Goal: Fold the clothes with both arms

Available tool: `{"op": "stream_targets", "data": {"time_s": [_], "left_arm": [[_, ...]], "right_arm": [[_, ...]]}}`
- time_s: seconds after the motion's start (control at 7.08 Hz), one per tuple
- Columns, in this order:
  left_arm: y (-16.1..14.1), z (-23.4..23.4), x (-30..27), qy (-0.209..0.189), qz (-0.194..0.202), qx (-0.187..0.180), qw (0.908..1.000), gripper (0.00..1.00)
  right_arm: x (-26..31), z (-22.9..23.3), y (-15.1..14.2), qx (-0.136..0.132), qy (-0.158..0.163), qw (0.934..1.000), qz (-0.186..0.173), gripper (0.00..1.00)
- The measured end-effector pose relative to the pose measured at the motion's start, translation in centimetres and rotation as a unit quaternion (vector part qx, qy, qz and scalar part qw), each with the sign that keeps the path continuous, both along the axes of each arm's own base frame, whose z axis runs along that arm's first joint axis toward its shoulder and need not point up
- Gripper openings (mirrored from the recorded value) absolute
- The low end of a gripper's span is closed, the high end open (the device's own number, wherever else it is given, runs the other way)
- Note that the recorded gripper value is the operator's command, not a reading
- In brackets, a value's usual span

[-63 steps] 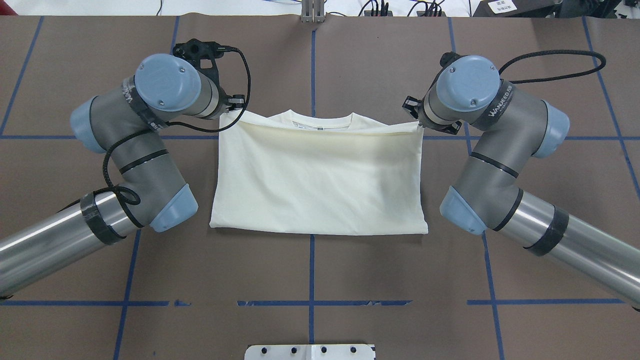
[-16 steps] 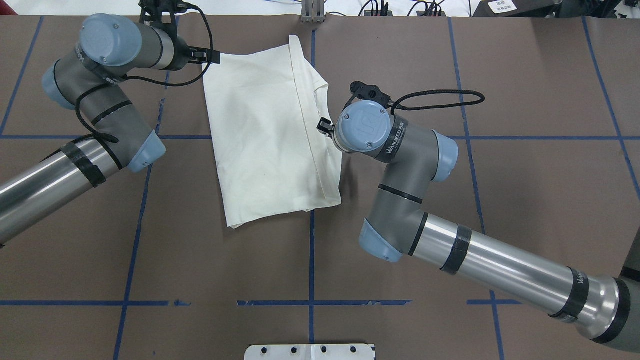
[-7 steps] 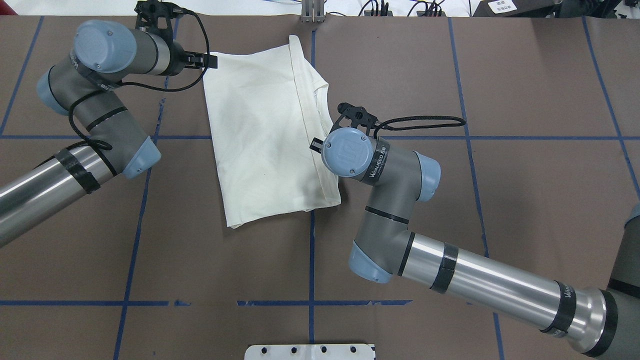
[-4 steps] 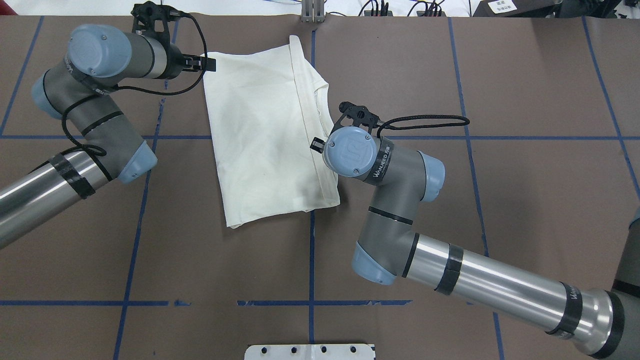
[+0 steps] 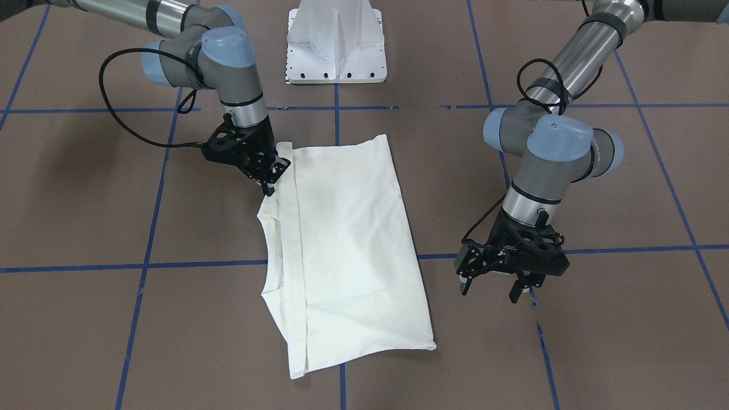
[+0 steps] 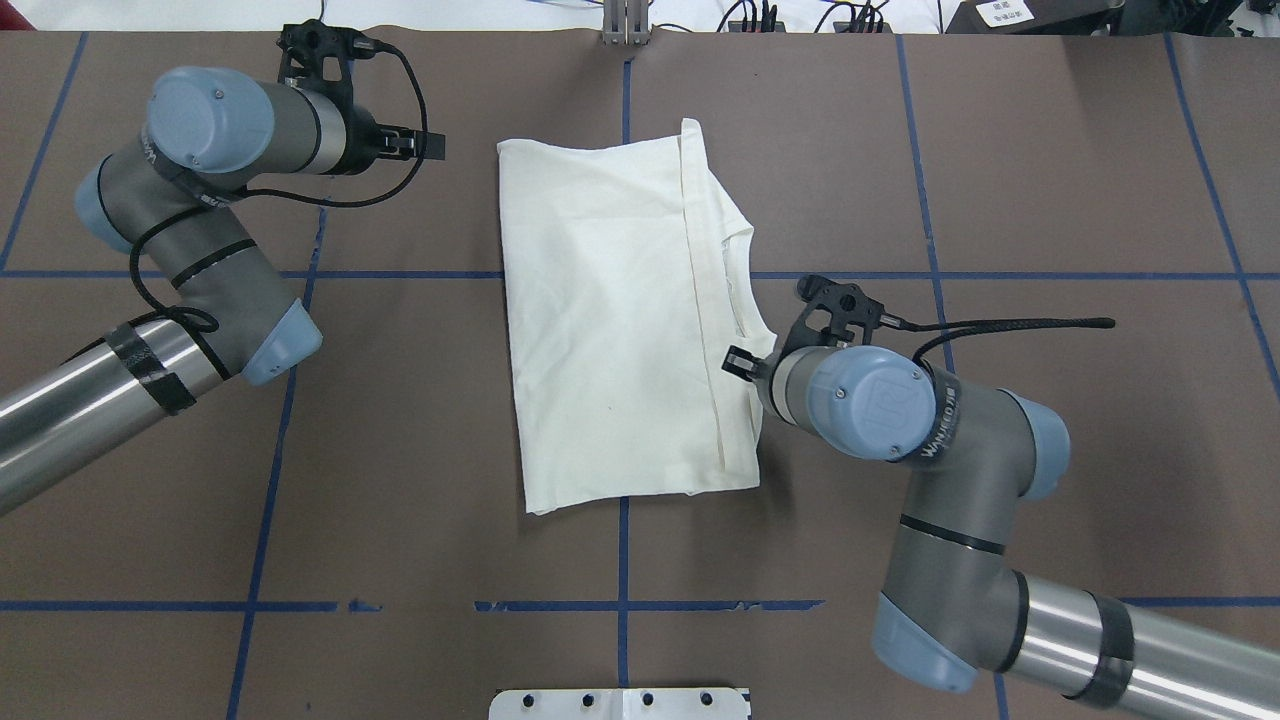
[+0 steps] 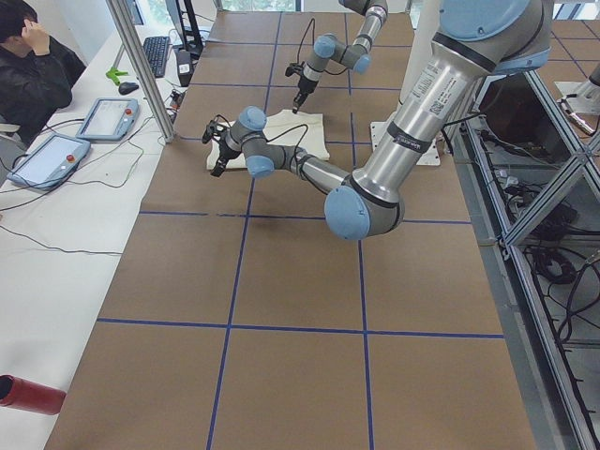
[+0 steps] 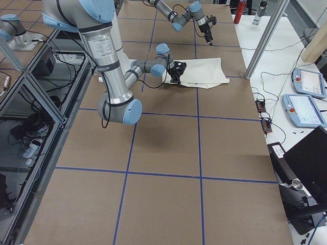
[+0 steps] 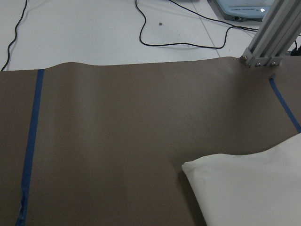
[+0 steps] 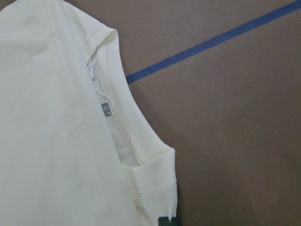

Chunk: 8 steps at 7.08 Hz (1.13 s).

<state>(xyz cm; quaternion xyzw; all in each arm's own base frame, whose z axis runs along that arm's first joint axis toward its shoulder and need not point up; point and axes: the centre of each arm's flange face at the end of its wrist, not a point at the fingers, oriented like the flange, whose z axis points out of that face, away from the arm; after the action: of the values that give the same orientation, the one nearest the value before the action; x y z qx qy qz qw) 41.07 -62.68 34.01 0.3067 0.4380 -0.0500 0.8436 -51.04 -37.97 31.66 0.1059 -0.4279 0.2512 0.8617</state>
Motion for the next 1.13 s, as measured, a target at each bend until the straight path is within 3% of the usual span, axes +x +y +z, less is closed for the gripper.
{"op": "stream_targets", "data": {"time_s": [0.28,0.71,0.85,0.99,1.13], "left_arm": [[3.0,-0.8,1.1,0.021,0.016,-0.003,0.9997,1.0],[9.8,-3.0,3.1,0.085,0.049,-0.039,0.9944,1.0],[10.9,-3.1,3.3,0.091,0.056,-0.041,0.9934,1.0],[11.3,-3.1,3.5,0.092,0.058,-0.043,0.9931,1.0],[11.5,-3.1,3.5,0.092,0.059,-0.044,0.993,1.0]], "right_arm": [[1.5,1.9,2.3,0.006,0.009,0.9999,-0.009,1.0],[3.8,-0.8,4.2,0.04,-0.007,0.9981,-0.047,1.0],[3.5,-1.2,5.6,0.071,0.004,0.9948,-0.074,1.0],[2.7,-1.2,7.3,0.118,0.029,0.987,-0.106,1.0],[1.9,-0.4,9.0,0.178,0.071,0.9723,-0.134,1.0]]}}
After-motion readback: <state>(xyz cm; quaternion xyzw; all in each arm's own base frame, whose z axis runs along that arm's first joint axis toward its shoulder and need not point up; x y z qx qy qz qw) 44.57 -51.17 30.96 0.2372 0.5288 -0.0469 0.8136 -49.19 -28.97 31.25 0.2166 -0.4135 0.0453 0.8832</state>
